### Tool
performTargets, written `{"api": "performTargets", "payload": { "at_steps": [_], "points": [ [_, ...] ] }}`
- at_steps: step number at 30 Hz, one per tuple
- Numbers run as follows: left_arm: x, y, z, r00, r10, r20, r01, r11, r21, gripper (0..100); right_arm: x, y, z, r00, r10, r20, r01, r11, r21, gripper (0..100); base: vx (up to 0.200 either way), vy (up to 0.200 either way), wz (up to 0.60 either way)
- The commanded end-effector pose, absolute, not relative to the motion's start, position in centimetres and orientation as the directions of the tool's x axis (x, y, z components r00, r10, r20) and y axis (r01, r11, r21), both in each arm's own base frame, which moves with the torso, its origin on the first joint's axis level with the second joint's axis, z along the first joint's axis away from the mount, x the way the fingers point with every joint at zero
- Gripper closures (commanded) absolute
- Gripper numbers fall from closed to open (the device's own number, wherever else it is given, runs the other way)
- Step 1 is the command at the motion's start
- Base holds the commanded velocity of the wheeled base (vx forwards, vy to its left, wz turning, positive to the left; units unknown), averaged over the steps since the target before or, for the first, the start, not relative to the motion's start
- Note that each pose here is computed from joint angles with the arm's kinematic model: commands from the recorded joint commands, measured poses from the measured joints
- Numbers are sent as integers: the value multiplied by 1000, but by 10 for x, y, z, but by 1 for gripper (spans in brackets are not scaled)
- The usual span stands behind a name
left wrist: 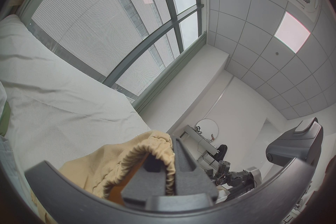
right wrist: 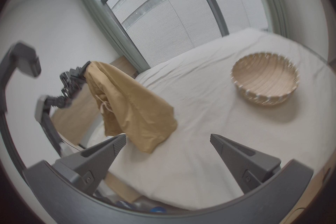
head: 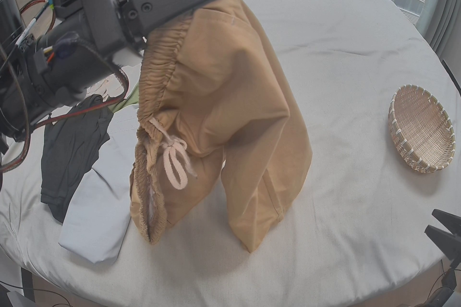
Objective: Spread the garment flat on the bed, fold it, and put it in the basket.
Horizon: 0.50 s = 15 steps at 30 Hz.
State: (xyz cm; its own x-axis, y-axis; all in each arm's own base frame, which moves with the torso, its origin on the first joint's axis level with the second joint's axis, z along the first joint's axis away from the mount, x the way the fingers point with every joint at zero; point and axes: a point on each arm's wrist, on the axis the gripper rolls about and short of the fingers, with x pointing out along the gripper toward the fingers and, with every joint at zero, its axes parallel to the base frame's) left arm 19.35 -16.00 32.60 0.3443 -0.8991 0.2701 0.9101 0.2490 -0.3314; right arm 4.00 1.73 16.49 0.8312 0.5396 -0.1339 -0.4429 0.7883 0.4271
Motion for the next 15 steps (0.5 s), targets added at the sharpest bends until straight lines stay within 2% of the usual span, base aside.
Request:
{"api": "performTargets", "payload": {
  "at_steps": [1, 5, 15],
  "points": [
    [198, -160, 327, 352, -895, 274, 908, 257, -330, 100, 108, 57, 162, 652, 711, -264, -467, 651, 598, 0, 0, 0, 0],
    [197, -160, 329, 352, -893, 279, 910, 257, -327, 100, 132, 74, 152, 622, 734, -272, -435, 613, 660, 0, 0, 0, 0],
    [197, -158, 333, 353, -890, 289, 912, 259, -318, 100, 172, 114, 117, 544, 772, -329, -355, 567, 744, 0, 0, 0, 0]
  ]
}}
